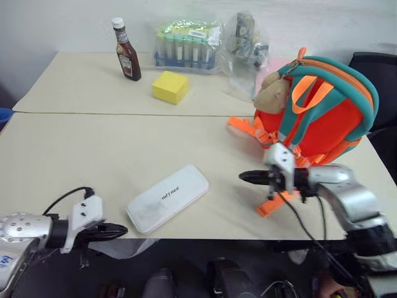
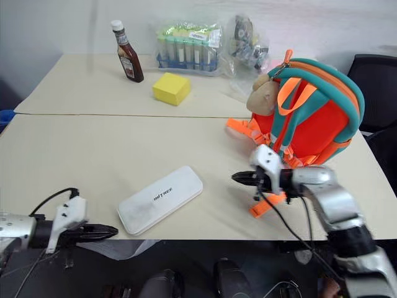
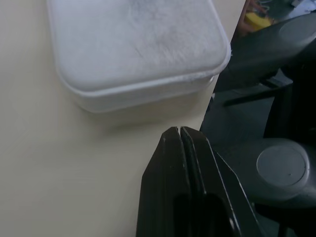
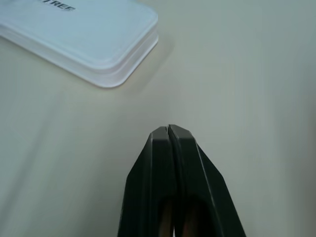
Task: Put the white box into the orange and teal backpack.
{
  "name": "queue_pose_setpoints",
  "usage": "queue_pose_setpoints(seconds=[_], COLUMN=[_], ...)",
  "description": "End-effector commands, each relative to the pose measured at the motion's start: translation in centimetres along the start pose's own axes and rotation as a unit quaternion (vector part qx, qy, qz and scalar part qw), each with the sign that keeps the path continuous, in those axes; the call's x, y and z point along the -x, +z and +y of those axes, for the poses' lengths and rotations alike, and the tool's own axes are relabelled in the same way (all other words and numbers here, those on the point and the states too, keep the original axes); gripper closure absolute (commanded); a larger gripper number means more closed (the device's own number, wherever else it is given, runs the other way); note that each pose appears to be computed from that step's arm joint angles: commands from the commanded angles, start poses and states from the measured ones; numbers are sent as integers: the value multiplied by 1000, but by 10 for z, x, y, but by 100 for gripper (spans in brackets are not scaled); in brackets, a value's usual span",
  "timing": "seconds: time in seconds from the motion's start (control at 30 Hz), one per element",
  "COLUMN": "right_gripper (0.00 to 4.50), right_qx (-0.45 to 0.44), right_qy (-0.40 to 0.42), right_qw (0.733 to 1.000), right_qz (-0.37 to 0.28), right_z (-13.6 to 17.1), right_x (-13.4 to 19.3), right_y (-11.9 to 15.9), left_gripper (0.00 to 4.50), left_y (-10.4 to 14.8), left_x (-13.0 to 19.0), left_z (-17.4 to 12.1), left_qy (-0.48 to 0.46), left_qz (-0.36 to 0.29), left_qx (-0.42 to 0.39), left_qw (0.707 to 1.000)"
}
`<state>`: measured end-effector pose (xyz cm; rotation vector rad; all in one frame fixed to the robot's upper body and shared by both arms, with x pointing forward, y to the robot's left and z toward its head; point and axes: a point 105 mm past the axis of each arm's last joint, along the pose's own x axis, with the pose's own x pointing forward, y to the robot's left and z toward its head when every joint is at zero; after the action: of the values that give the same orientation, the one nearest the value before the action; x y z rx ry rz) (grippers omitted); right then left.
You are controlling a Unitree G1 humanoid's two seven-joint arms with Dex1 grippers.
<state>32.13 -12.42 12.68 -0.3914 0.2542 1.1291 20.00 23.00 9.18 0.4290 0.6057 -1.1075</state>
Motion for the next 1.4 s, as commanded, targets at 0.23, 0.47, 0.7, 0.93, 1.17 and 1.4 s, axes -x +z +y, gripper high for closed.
queue_pose_setpoints(seconds=[0.23,0.47,0.7,0.93,1.17,1.4], right_gripper=[432,432,432,432,432,432], right_qx=[13,-19,-17,-24,-28,-39], right_qy=[18,34,-7,-34,-66,-61], right_qw=[1000,999,1000,999,997,997], right_qz=[-8,-33,-22,-23,-34,-40], right_z=[7,22,20,15,3,2], right_x=[-44,-42,-19,-13,-18,-32], right_y=[7,11,3,-1,1,5], left_gripper=[450,450,450,450,450,450], left_y=[10,23,24,17,40,43], left_x=[-13,-26,-41,-10,-12,-20], left_z=[23,53,77,104,97,99], left_qy=[35,75,109,142,104,102], left_qz=[-20,-67,-47,-21,-66,-67], left_qx=[-23,9,-7,-4,-2,-10], left_qw=[999,995,993,990,992,993])
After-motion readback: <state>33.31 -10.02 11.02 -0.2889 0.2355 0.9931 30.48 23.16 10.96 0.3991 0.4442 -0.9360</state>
